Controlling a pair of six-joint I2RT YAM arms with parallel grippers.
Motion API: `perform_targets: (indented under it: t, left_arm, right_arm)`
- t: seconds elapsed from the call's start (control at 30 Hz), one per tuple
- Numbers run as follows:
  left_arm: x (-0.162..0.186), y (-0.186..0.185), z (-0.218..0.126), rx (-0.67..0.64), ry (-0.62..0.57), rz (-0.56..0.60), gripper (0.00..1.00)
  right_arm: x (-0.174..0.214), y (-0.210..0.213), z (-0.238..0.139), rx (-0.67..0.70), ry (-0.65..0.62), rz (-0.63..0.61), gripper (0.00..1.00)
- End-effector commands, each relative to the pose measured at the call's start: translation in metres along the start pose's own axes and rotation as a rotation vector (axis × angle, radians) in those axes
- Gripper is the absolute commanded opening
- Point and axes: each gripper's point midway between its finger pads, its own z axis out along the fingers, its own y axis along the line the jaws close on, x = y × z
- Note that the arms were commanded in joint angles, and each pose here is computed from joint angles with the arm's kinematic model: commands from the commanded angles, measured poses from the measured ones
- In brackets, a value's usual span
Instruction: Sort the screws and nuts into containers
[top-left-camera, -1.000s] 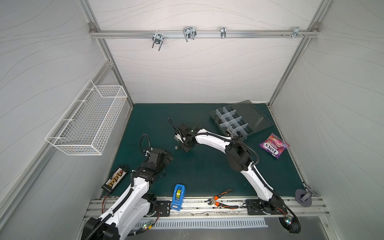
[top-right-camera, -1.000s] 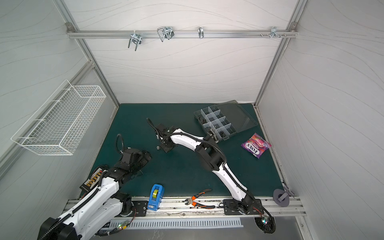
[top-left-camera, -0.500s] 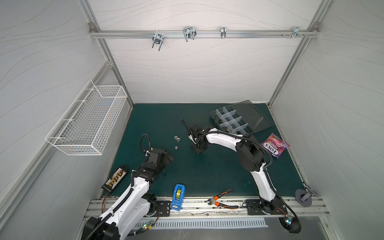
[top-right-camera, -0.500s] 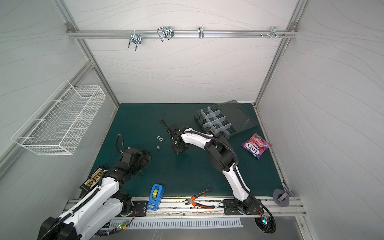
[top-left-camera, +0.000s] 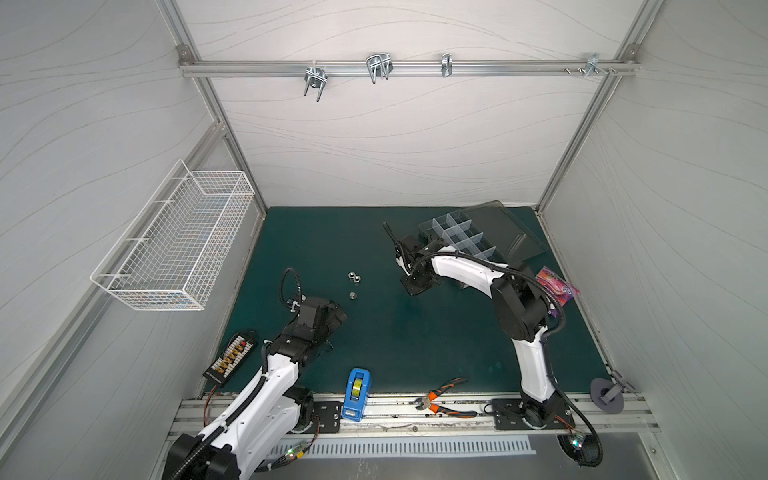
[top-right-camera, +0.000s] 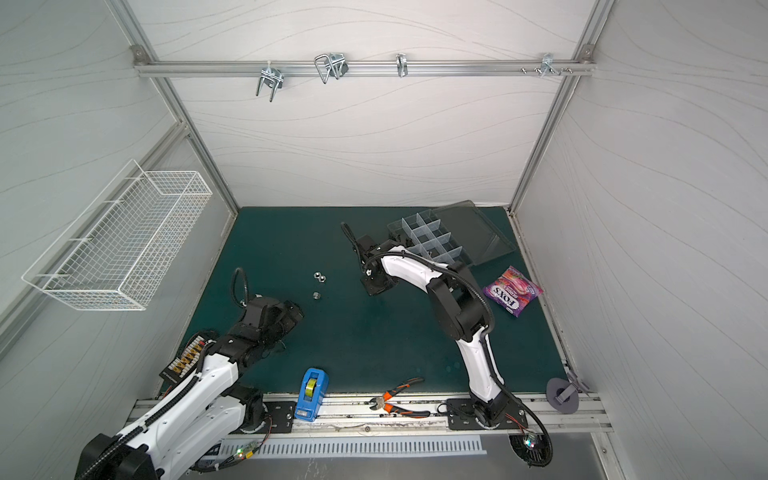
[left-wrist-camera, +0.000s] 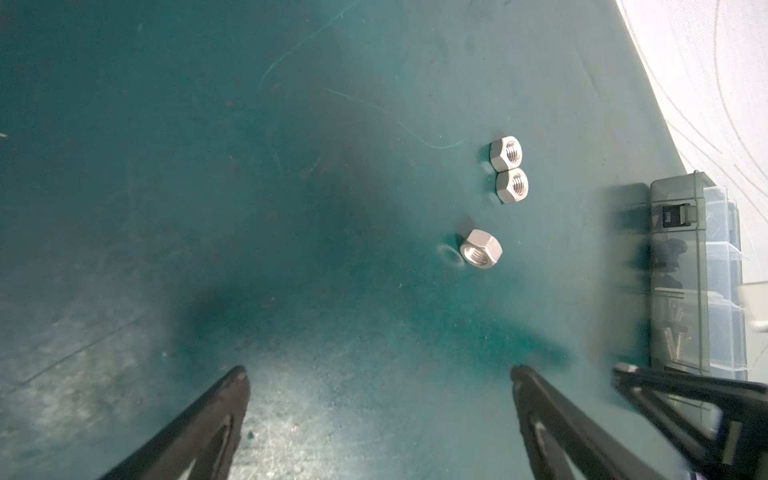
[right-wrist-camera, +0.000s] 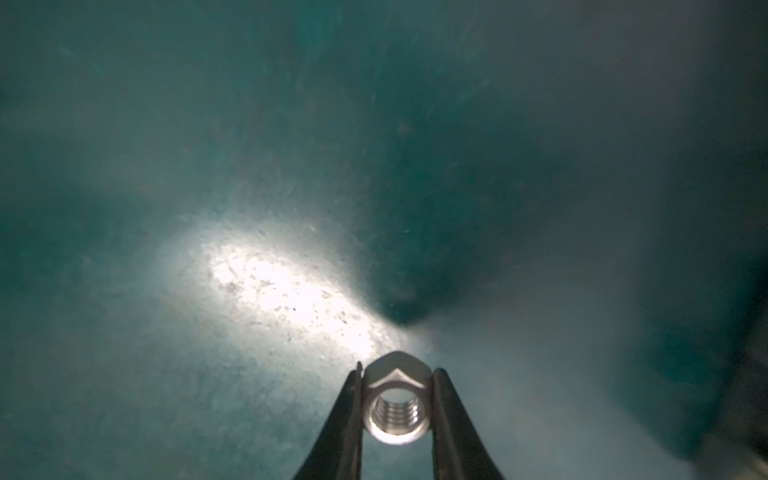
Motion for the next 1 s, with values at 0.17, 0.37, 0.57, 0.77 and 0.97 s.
perform_targets:
  t: [0.17, 0.37, 0.57, 0.77, 0.97]
  left_arm:
    - [-0.012, -0.01, -0.006, 0.018, -0.034, -0.002, 0.99]
    - [-0.013, -0.01, -0.008, 0.021, -0.04, 0.001, 0.99]
    - [-0.013, -0.01, -0.009, 0.022, -0.038, 0.002, 0.99]
    - [-0.012, -0.01, -0.009, 0.025, -0.033, 0.002, 0.99]
    - [-0.012, -0.011, -0.011, 0.032, -0.033, 0.0, 0.99]
  right_arm:
    - [-0.06, -0.076, -0.066, 0.059, -0.2, 0.114, 0.0]
    - [-0.08, -0.128, -0.076, 0.074, -0.263, 0.217, 0.0]
    - [-0.085, -0.169, -0.068, 0.088, -0.271, 0.305, 0.0]
    - [-0.085, -0.196, -0.051, 0.102, -0.252, 0.357, 0.0]
    - [-0.086, -0.214, -0.043, 0.105, -0.249, 0.391, 0.0]
